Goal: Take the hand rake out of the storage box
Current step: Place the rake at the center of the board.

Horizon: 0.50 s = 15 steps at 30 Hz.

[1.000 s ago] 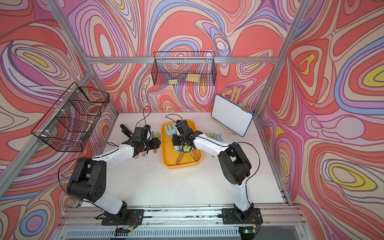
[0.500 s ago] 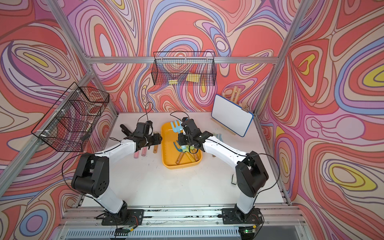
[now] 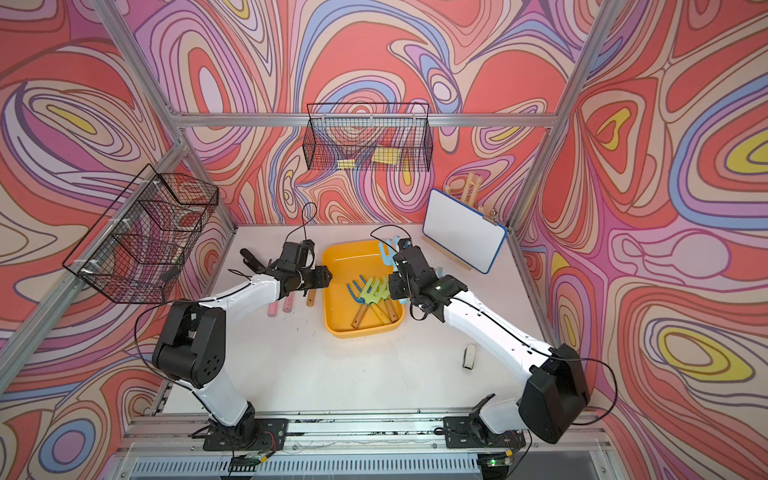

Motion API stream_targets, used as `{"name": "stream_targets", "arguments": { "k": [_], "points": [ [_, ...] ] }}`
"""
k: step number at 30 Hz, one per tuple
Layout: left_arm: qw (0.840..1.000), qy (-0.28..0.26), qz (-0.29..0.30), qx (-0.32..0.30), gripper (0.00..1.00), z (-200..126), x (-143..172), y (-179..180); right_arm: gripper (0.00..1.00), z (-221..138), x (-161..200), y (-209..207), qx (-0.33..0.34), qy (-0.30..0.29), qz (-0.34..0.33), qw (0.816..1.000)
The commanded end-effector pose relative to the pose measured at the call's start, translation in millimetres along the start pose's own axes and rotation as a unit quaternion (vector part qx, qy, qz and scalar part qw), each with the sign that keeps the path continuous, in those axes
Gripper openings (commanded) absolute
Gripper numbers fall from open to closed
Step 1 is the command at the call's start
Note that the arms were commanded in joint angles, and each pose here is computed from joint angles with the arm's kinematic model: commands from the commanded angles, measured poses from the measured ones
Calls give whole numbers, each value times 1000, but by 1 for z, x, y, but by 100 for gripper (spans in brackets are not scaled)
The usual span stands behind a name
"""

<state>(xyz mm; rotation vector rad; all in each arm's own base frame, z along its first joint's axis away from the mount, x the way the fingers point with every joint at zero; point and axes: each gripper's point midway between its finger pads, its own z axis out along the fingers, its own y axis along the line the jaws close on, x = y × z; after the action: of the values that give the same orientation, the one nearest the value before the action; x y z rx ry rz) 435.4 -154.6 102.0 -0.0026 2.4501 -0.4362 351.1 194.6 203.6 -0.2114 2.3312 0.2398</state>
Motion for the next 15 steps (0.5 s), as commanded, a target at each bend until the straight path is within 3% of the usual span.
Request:
{"name": "stream_targets", "arguments": {
  "k": [1,5,15],
  "points": [
    [1000,5,15,6,52,-4,1,-7,19,5,3,-22,5,3,10,1000],
    [999,-1,10,38,52,-16,-2,-20,19,27,12,-42,13,26,19,999],
    [999,-8,13,45,52,-28,-3,-24,18,73,36,-51,6,67,22,997]
  ]
}}
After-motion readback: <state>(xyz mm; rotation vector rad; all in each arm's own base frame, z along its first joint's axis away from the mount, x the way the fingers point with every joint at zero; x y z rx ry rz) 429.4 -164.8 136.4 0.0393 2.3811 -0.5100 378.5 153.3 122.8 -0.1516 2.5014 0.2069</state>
